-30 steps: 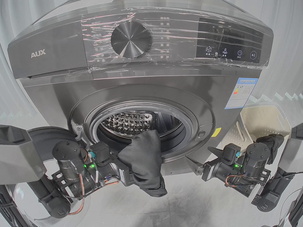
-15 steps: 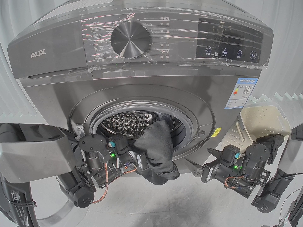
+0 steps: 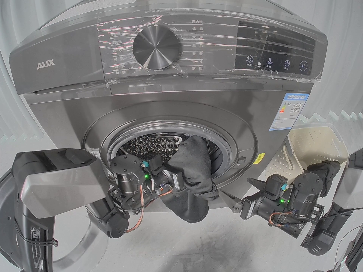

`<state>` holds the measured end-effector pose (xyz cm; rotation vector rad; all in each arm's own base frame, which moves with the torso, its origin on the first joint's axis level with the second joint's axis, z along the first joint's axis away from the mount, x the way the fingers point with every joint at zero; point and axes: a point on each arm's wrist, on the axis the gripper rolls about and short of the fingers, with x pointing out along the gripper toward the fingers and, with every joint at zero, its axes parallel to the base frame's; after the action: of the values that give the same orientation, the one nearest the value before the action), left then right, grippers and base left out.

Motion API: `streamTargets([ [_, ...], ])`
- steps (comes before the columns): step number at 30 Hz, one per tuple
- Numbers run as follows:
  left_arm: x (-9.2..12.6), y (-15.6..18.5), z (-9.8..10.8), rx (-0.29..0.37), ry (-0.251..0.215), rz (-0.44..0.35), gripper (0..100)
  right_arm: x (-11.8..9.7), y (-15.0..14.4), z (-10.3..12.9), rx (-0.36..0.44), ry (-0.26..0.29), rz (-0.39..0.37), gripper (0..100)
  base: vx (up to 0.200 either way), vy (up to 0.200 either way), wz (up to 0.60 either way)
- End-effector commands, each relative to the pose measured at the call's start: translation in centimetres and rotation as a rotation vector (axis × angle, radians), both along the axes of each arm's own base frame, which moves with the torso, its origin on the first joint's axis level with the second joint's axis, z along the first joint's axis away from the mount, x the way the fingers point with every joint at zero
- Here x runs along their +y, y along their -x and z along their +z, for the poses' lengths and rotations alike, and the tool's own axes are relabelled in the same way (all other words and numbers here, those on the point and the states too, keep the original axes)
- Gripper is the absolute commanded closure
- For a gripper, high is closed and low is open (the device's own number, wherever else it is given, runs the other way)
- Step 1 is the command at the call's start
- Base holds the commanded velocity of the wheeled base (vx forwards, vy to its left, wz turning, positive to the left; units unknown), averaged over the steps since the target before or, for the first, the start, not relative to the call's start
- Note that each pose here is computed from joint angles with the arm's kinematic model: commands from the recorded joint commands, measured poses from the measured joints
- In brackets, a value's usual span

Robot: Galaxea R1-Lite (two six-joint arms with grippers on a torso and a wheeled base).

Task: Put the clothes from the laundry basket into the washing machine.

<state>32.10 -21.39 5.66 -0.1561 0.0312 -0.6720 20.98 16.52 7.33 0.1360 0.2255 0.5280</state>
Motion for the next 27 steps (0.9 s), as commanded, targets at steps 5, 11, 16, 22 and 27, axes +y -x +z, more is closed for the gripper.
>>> streamTargets([
  [5,0.2,-2.6,-1.3,0.010,-0.010,0.046,100,0.1,0.0,-0.1,0.003,0.002,0.004,0,0.000,0.000,0.00],
  [11,0.9,-4.8,-0.6,0.012,-0.013,0.087,100,0.2,0.0,-0.1,0.003,0.003,0.005,0,0.000,0.000,0.00],
  [16,0.3,-5.8,-0.3,0.020,-0.019,0.090,100,0.2,0.0,-0.2,0.004,0.003,0.007,0,0.000,0.000,0.00],
  [22,-0.7,-7.4,-1.0,0.013,-0.019,0.104,100,0.2,0.0,-0.2,0.005,0.004,0.005,0,0.000,0.000,0.00],
  [27,-1.2,-8.4,-1.0,0.017,-0.021,0.106,100,0.2,0.0,-0.2,0.005,0.004,0.007,0,0.000,0.000,0.00],
])
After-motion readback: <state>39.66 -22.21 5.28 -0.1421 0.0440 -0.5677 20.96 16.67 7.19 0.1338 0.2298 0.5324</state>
